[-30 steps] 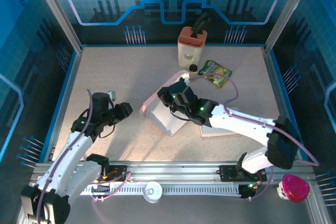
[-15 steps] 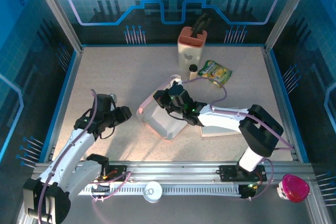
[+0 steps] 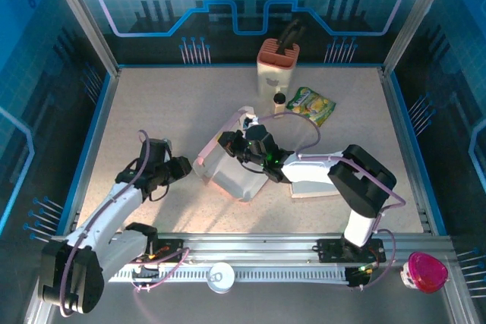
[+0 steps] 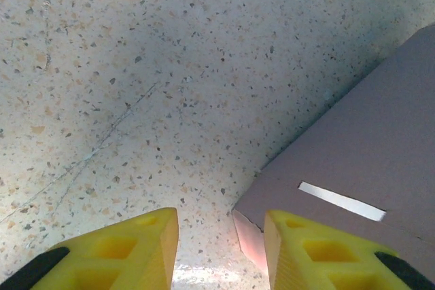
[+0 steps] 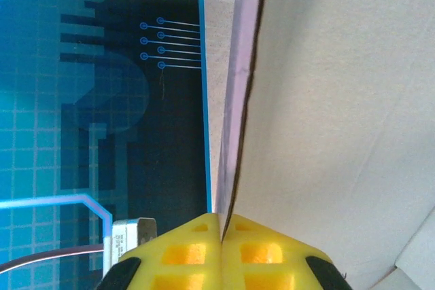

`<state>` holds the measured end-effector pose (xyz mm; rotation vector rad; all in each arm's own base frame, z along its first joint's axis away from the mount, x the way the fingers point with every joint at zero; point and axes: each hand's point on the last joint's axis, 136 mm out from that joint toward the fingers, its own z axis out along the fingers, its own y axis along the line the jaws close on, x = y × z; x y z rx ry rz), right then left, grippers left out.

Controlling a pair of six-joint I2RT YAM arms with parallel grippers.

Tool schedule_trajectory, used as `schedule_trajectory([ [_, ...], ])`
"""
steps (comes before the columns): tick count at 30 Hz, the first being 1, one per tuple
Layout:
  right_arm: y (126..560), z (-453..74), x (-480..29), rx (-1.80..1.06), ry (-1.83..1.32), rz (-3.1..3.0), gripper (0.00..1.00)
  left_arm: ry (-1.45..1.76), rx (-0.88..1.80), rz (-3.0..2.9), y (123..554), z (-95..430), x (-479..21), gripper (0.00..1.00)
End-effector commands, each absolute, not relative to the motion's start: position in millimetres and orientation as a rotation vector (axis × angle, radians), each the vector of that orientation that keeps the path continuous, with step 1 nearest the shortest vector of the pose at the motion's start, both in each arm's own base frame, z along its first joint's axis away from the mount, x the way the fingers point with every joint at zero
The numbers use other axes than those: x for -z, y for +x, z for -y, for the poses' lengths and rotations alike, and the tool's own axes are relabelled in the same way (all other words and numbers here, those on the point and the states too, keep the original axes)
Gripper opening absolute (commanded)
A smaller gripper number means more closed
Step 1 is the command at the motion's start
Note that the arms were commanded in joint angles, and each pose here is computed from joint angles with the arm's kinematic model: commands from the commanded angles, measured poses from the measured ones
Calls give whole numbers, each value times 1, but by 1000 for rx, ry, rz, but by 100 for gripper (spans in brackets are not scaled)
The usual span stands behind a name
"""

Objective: Fold the paper box

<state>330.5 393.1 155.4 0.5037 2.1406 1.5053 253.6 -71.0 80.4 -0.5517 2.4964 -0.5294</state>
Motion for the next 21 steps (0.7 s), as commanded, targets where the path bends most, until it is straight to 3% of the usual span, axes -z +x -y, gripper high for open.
schedule_trajectory([
  [1,334,-391,-137,-1493,465,-2163,0,-522,520,-2483,257,69,-74,38],
  [21,341,-388,-128,-1601,518,-2074,0,-357,683,-2370,257,94,-92,43],
])
